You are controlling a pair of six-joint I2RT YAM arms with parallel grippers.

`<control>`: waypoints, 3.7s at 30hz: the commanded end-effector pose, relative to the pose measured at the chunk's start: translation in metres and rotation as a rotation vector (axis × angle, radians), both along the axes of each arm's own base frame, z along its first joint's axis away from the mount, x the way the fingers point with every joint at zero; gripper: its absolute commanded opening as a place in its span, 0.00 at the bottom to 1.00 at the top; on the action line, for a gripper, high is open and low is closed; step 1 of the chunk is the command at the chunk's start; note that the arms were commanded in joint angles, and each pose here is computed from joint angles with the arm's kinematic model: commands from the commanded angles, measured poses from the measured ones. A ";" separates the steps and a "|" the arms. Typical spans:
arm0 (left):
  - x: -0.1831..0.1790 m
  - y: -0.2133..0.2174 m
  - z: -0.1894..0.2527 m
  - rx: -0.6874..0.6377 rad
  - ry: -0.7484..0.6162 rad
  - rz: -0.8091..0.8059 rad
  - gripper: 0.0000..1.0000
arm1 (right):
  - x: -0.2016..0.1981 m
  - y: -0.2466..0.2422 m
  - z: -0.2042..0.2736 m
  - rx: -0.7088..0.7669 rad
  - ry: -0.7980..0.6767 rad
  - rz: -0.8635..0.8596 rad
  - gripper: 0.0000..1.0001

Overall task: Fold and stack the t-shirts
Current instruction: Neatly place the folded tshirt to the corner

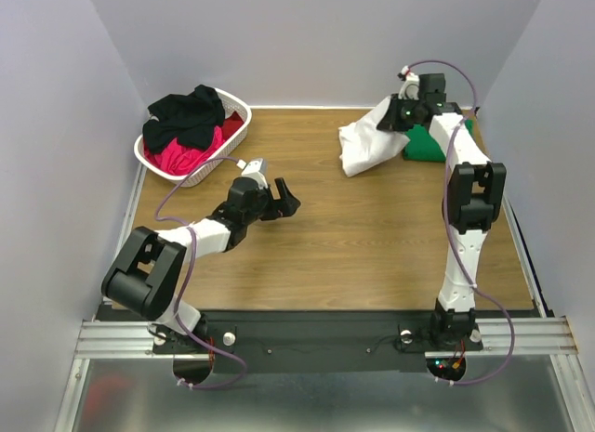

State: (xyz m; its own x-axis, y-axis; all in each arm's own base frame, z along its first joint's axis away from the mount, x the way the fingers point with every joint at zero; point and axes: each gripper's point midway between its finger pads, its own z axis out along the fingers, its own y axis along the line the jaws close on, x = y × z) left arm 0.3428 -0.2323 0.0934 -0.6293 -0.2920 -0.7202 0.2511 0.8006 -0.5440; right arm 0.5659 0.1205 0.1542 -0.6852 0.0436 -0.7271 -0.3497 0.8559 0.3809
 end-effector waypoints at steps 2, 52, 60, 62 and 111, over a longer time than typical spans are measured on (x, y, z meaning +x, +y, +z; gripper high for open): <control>0.001 0.001 -0.005 0.014 -0.014 -0.022 0.97 | 0.025 -0.067 0.019 -0.027 -0.048 -0.038 0.00; 0.004 0.005 -0.015 0.050 0.001 -0.017 0.97 | 0.052 -0.280 -0.021 -0.036 -0.072 -0.421 0.93; 0.002 0.015 0.009 0.065 -0.055 0.010 0.97 | 0.016 -0.319 0.029 -0.240 -0.121 -0.654 1.00; 0.001 0.017 0.013 0.068 -0.066 0.015 0.97 | 0.004 -0.331 0.029 -0.290 -0.129 -0.730 1.00; -0.032 0.099 0.139 0.064 -0.292 0.351 0.97 | -0.228 0.025 0.020 -0.002 -0.138 -0.203 1.00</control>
State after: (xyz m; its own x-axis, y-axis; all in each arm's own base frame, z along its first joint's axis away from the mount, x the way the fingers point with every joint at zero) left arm 0.3048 -0.1355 0.1937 -0.3586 -0.3650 -0.8592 0.0805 0.9048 -0.4181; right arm 0.3304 0.1428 0.1530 -0.6203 0.1463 -0.7706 -0.1877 0.9262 0.3269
